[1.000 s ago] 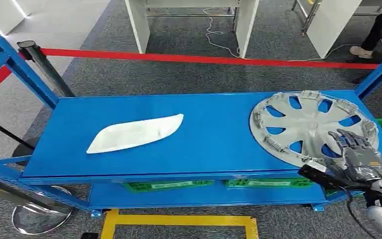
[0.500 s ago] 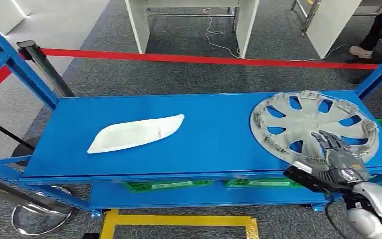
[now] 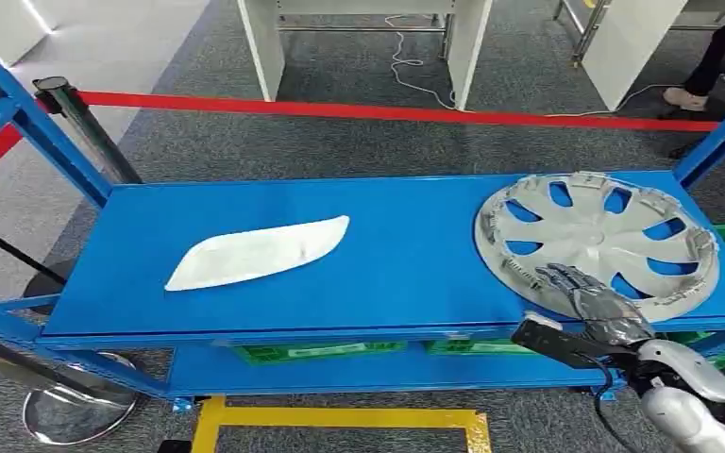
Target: Take the parts from the cabinet and place them on the table.
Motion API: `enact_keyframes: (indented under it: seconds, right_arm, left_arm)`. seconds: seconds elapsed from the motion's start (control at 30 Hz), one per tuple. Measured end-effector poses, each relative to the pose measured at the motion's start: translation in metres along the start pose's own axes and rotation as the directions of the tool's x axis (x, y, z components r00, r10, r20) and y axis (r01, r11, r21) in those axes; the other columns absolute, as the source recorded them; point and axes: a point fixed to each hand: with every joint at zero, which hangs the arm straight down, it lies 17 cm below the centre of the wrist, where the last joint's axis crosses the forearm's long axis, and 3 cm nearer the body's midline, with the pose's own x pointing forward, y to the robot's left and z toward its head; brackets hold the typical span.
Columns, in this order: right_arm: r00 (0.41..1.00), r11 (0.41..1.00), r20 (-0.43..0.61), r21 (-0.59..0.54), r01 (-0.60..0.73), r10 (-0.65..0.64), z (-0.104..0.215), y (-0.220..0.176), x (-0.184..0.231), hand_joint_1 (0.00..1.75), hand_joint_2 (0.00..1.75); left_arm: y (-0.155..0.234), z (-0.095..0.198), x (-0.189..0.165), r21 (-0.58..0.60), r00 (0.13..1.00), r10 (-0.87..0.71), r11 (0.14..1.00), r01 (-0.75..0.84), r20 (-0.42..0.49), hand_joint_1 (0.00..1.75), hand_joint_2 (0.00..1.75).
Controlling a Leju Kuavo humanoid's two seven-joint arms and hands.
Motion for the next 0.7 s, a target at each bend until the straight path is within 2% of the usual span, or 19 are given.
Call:
enact_keyframes:
  seconds: [0.23,0.4,0.7]
  right_arm:
    - [1.0,0.999,0.02,0.048,-0.012,0.011,-0.003,0.003,0.002,0.0,1.75]
    - [0.997,0.996,0.036,0.059,-0.074,0.072,-0.006,-0.008,0.0,0.0,1.75]
    - [0.982,0.981,-0.005,-0.027,-0.19,0.19,-0.004,-0.026,-0.002,0.0,1.75]
  left_arm:
    - [0.0,0.0,0.0,0.001,1.0,0.001,1.0,-0.001,-0.001,0.0,0.0]
    - [0.0,0.0,0.0,0.002,1.0,0.002,1.0,-0.002,-0.002,0.0,0.0]
    - [0.0,0.0,-0.001,0.006,1.0,0.014,1.0,-0.014,-0.01,0.0,0.0]
